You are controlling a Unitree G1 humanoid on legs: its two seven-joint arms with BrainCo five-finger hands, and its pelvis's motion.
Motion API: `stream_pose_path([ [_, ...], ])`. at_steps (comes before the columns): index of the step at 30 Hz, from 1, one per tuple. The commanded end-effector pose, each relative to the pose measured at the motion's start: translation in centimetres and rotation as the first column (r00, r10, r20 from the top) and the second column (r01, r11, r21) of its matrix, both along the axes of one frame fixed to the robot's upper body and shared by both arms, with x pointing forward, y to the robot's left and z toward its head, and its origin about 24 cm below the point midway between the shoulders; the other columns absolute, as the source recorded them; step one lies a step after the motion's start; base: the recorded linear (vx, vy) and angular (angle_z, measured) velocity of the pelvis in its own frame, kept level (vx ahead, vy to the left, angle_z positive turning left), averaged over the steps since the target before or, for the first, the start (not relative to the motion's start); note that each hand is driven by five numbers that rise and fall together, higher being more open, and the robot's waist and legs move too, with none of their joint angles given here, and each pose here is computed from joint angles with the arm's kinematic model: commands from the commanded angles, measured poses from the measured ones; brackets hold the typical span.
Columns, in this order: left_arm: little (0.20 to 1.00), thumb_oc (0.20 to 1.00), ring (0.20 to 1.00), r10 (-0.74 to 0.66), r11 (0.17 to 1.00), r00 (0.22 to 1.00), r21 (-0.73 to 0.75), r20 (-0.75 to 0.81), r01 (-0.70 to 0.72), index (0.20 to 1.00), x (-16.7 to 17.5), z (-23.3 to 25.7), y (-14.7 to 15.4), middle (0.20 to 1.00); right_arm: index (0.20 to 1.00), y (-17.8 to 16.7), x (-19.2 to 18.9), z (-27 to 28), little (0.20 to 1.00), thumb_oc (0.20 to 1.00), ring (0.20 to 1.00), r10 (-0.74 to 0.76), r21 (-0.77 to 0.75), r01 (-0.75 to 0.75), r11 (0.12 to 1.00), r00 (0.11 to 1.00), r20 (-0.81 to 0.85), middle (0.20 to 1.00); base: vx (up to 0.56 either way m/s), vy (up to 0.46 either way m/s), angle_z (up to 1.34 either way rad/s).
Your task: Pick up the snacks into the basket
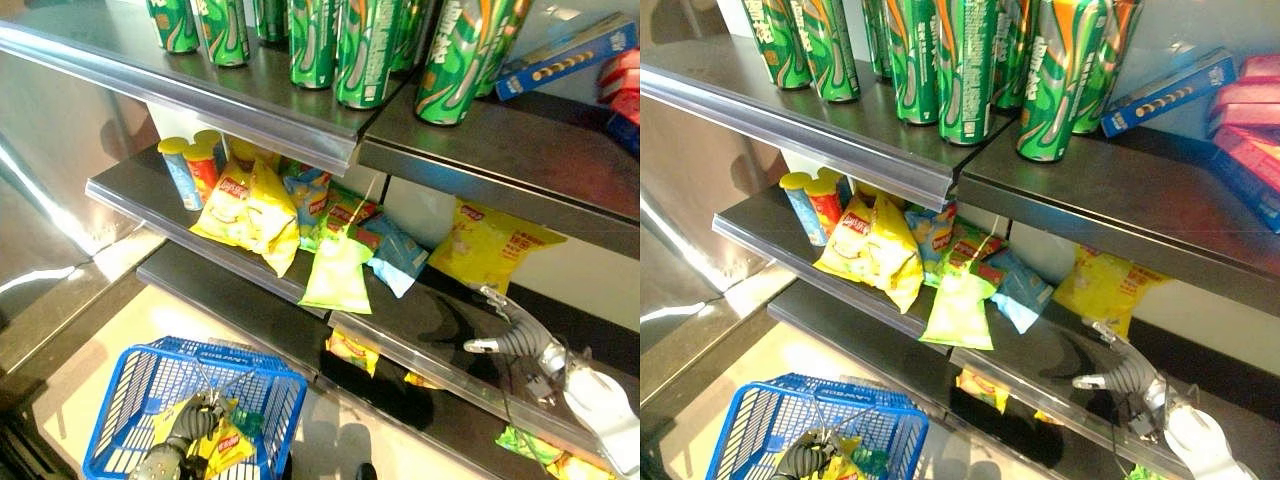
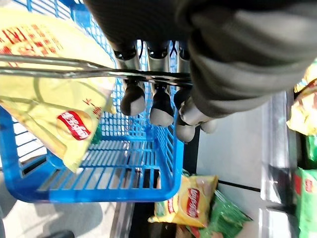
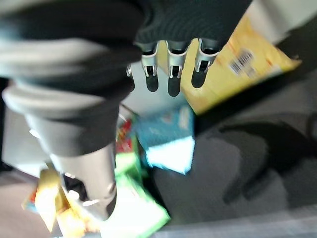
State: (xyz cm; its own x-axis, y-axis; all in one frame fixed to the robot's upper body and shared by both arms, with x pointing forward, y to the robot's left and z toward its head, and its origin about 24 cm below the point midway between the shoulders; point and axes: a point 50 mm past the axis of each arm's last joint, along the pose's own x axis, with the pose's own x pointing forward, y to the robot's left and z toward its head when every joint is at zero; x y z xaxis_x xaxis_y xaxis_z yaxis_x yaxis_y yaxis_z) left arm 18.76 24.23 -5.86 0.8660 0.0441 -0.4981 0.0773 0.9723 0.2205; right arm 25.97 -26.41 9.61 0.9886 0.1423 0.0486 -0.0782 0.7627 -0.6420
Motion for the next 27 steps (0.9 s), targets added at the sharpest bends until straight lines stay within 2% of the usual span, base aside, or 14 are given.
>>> stream_pose_path([
  [1, 0.200, 0.200, 0.200, -0.150, 0.988, 0.932, 0.010, 0.331, 0.156, 0.200, 4.7, 6.1, -2.1, 0.200, 1.000, 2.6, 2.6, 3.1, 1.000, 1.000, 1.000, 0.060, -0.115, -0.040, 0.993, 0.983, 0.172, 1.000, -0.06, -0.023, 0.06],
  [8, 0.200, 0.200, 0.200, -0.195, 0.978, 0.925, -0.012, 0.326, 0.210, 0.200, 5.2, 5.9, -3.8, 0.200, 1.000, 8.2, 6.7, 5.2, 1.000, 1.000, 1.000, 0.153, -0.140, -0.122, 0.983, 0.958, 0.244, 1.000, -0.05, -0.007, 0.09],
  [13, 0.200, 0.200, 0.200, -0.223, 0.971, 0.914, -0.007, 0.338, 0.240, 0.200, 5.6, 6.3, -4.3, 0.200, 1.000, 10.5, 9.4, 6.7, 1.000, 1.000, 1.000, 0.161, -0.212, -0.107, 0.971, 0.952, 0.262, 1.000, -0.06, 0.003, 0.11],
  [20, 0.200, 0.200, 0.200, -0.266, 0.959, 0.893, 0.008, 0.363, 0.283, 0.200, 6.2, 7.0, -5.3, 0.200, 1.000, 12.1, 11.5, 8.3, 1.000, 1.000, 1.000, 0.142, -0.264, -0.065, 0.962, 0.948, 0.285, 1.000, -0.04, 0.024, 0.03],
  [27, 0.200, 0.200, 0.200, -0.325, 0.937, 0.862, 0.011, 0.388, 0.349, 0.200, 6.3, 7.7, -6.3, 0.200, 1.000, 11.1, 13.0, 9.7, 1.000, 1.000, 1.000, 0.079, -0.337, 0.030, 0.941, 0.949, 0.305, 1.000, -0.02, 0.024, 0.07],
])
